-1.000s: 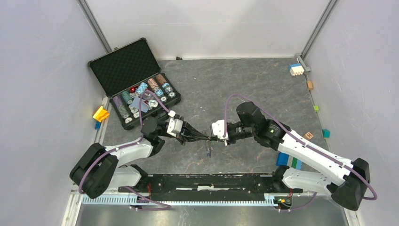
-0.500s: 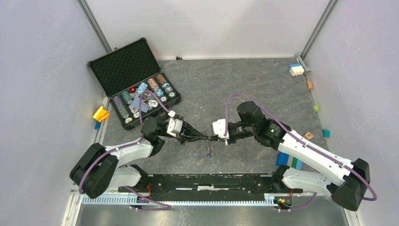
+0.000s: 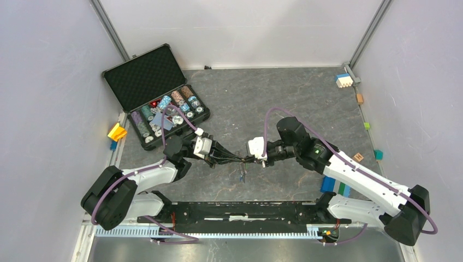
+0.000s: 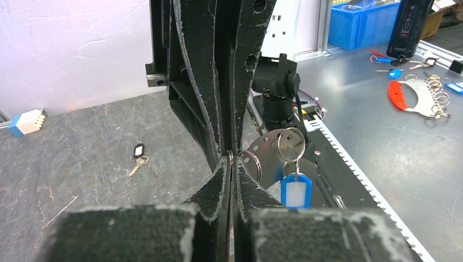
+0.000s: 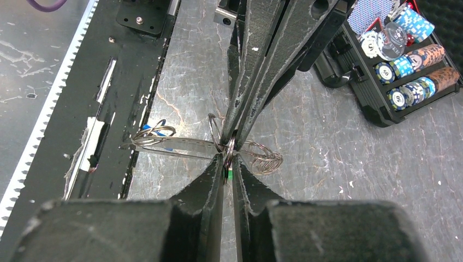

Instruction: Put the keys on the keyring

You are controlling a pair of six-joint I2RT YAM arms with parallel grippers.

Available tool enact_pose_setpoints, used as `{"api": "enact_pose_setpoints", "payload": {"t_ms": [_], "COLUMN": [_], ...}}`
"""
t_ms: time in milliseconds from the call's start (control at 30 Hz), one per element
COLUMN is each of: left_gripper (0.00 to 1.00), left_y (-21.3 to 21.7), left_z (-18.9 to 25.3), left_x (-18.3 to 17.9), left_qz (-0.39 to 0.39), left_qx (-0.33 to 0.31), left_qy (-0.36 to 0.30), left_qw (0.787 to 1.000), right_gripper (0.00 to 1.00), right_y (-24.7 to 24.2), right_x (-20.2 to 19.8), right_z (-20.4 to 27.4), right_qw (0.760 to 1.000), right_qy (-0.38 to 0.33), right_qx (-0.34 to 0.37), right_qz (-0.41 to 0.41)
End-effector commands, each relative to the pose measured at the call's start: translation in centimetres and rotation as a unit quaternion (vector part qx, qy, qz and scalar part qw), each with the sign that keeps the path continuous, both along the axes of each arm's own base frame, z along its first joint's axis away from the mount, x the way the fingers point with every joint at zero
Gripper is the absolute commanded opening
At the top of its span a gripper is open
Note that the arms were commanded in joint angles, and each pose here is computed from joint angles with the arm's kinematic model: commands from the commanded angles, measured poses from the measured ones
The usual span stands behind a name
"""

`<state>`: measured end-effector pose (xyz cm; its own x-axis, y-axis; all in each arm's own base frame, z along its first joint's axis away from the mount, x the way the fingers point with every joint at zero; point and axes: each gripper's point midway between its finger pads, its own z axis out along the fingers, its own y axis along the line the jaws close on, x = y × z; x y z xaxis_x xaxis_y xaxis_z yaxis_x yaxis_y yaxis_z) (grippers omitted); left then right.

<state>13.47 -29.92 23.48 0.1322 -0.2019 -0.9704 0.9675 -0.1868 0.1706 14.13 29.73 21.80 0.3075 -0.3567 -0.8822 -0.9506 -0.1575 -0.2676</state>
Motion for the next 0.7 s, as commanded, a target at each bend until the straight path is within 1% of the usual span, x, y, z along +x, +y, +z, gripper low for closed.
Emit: {"api": "enact_pose_setpoints", "payload": {"t_ms": [0, 100, 367, 533, 667], "left_gripper": [0.02, 0.02, 0.02, 0.02, 0.02], "left_y": [0.0, 0.0, 0.0, 0.0, -0.1], "left_z": [1.6, 1.6, 1.5, 1.2, 0.6], "left_x": [-0.2, -0.2, -0.2, -0.1, 0.2], "left_qz": [0.001, 0.002, 0.002, 0.003, 0.009], "left_qx": [-0.023, -0.024, -0.022, -0.020, -0.014], "left_qy": [-0.020, -0.020, -0.020, -0.018, -0.017], "left_qw": [1.000, 1.000, 1.000, 1.000, 1.000], "right_gripper": [0.15, 0.15, 0.09, 0.00, 0.00], "right_y": [0.2, 0.3, 0.2, 0.0, -0.4], "right_x": [0.3, 0.3, 0.2, 0.3, 0.7], "right_z": [0.5, 0.5, 0.7, 1.1, 1.6], "right_qw": [1.000, 1.000, 1.000, 1.000, 0.999], "right_qy": [-0.006, -0.002, -0.002, -0.010, -0.026], "right_qx": [0.014, 0.015, 0.019, 0.025, 0.032], "right_qz": [-0.005, -0.003, -0.003, -0.005, -0.017]}}
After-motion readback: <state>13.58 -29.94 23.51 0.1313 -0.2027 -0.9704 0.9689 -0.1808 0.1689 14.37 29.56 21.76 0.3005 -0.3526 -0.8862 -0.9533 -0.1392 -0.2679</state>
